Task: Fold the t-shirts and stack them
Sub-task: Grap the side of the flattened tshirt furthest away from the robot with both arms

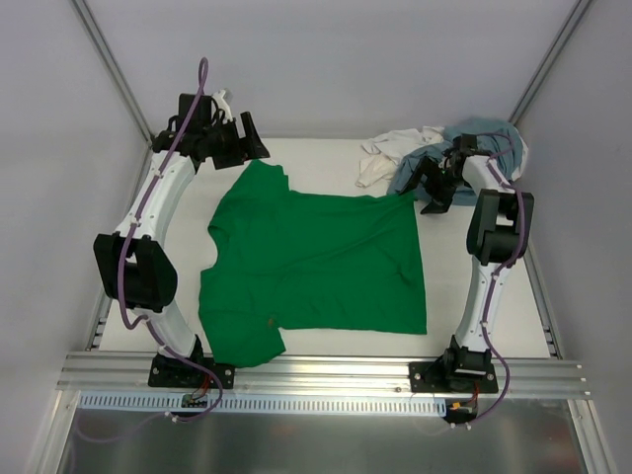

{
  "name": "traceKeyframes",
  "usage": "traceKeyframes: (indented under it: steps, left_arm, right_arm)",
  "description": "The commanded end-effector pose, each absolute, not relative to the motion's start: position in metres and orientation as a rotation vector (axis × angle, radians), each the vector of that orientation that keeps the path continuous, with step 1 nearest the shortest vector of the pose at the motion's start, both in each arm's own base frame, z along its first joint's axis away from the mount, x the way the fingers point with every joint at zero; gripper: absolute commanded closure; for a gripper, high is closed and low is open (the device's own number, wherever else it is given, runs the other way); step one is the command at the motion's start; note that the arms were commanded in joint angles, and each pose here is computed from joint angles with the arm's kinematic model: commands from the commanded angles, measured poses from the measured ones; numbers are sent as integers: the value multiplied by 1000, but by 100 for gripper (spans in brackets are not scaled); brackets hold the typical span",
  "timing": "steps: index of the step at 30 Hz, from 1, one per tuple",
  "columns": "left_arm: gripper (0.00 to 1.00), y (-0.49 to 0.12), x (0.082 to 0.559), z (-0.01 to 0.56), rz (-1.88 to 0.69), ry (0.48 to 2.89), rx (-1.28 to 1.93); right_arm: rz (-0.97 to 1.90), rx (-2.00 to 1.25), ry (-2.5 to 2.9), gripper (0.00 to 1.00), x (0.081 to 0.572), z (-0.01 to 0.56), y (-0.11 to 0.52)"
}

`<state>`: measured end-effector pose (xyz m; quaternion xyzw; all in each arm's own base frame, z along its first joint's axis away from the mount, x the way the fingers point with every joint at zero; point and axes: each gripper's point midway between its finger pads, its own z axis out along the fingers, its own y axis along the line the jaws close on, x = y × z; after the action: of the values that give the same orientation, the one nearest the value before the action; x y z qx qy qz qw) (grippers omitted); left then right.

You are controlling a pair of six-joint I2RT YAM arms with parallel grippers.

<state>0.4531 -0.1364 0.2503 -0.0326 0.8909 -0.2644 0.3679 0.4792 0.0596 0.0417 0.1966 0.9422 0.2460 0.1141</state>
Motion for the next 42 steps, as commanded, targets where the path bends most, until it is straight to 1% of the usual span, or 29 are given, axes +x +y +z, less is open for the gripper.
traceKeyframes:
  steps: [1,15,19,21,22,23,25,26,27,36,41,42]
  left_arm:
    - [20,-132,454,270,-660,2252,-44]
    - [20,-129,441,278,-640,2247,2]
    - [20,-128,438,277,-638,2256,5]
    - [20,-128,436,274,-636,2261,7]
    - [20,-128,435,273,-635,2264,8]
    - [19,-128,435,273,-636,2264,7]
    - [20,-129,434,270,-646,2272,7]
    - [20,-129,434,269,-647,2271,8]
    - [20,-130,434,267,-652,2275,5]
    - [20,-131,435,264,-663,2272,1]
    - [20,-130,438,255,-650,2267,-1]
    - [20,-128,440,251,-636,2267,-3]
  right_arm:
    - [761,593,2736,3,489,35,64]
    - [878,561,2711,4,514,17,99]
    - [908,545,2719,8,513,10,116]
    - [935,534,2715,26,512,10,125]
    - [939,533,2717,40,511,9,127]
    - [940,538,2714,66,511,10,127]
    - [931,541,2719,86,509,10,126]
    - [925,539,2724,98,508,10,126]
    - [912,524,2722,100,508,13,124]
    - [865,475,2709,99,503,37,115]
    - [824,449,2663,99,505,67,104]
    - [813,473,2647,99,507,72,91]
